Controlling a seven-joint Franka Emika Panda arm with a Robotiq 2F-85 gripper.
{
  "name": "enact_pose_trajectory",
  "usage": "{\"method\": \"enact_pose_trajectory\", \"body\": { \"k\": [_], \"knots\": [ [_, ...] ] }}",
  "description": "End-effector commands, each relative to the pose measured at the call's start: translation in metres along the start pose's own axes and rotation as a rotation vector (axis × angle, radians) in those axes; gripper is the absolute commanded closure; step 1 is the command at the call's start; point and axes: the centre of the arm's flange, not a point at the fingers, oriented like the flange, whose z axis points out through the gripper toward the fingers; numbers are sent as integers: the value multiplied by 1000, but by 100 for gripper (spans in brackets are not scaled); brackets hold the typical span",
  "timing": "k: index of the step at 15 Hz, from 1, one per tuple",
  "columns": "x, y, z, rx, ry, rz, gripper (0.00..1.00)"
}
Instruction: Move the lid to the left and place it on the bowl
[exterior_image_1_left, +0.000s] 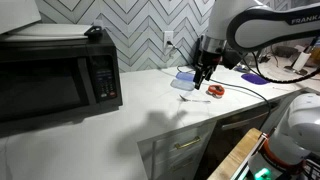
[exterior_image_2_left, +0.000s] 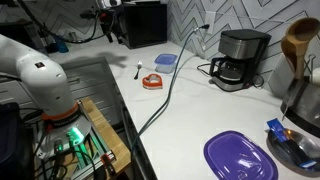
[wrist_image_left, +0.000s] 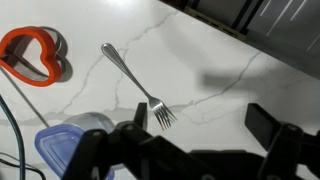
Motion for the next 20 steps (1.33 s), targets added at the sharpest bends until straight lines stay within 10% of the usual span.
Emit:
{"method": "enact_pose_trajectory", "body": {
  "k": [1, 16, 20],
  "knots": [
    [0, 0, 0, 0, 0, 0, 0],
    [0, 0, 0, 0, 0, 0, 0],
    [8, 48, -7, 30, 53, 109, 0]
  ]
}}
